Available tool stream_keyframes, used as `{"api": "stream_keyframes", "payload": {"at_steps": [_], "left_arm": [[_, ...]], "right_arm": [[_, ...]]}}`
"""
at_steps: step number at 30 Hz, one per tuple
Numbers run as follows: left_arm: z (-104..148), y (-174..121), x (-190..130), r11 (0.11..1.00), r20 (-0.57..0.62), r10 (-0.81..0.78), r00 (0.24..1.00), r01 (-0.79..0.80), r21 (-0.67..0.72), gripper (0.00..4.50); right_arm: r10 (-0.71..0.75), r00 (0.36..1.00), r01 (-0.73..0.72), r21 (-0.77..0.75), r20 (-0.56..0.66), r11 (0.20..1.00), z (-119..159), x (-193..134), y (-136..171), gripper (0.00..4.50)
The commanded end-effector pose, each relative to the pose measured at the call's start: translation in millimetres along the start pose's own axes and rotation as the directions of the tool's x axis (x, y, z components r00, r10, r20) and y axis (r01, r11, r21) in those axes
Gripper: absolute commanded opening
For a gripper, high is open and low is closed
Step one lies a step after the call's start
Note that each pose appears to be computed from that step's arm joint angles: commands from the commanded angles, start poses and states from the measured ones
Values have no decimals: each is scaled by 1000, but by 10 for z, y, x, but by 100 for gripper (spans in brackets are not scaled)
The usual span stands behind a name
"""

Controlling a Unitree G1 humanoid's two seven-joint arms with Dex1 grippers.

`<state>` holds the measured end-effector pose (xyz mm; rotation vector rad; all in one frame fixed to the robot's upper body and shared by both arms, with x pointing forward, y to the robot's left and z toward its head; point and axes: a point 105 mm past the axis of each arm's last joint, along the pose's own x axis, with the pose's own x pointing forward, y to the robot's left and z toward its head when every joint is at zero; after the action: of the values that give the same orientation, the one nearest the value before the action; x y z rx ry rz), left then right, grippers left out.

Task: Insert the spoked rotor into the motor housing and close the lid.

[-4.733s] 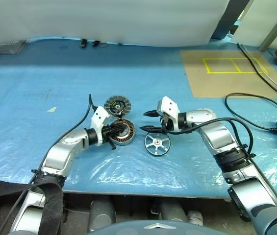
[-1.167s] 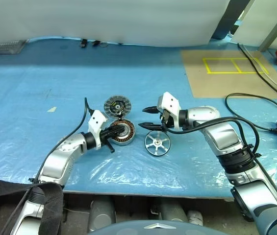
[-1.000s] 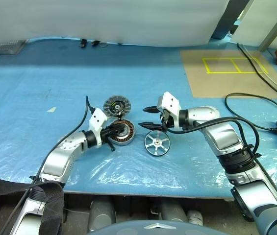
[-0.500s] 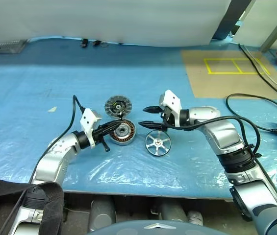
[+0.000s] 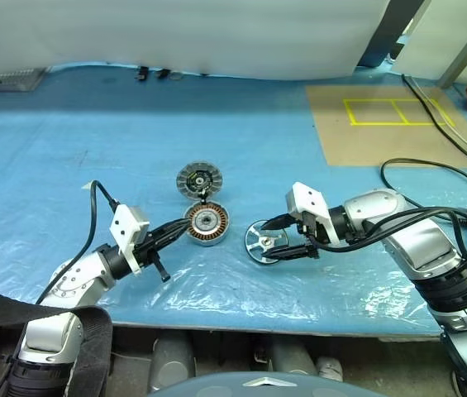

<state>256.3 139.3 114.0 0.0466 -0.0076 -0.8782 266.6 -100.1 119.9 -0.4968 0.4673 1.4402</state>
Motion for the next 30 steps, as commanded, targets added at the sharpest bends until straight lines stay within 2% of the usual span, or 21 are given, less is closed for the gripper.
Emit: {"api": "stream_keyframes", "payload": {"at_steps": [1, 12, 23, 30], "left_arm": [[85, -49, 22, 1000, 31, -10, 999, 9, 20, 2], [-17, -104, 31, 1000, 14, -8, 1000, 8, 1, 2], [17, -72, 76, 1000, 19, -5, 1000, 5, 8, 2], [27, -61, 71, 1000, 25, 8, 1000, -8, 13, 2]], "right_arm": [[-27, 999, 25, -95, -18, 995, 41, -4, -17, 294], [-63, 994, 42, -214, -92, 976, -111, 24, -97, 294], [-56, 990, 16, -290, -128, 957, -209, 127, -118, 294], [-91, 980, 29, -323, -179, 946, -338, 173, -245, 294]]}}
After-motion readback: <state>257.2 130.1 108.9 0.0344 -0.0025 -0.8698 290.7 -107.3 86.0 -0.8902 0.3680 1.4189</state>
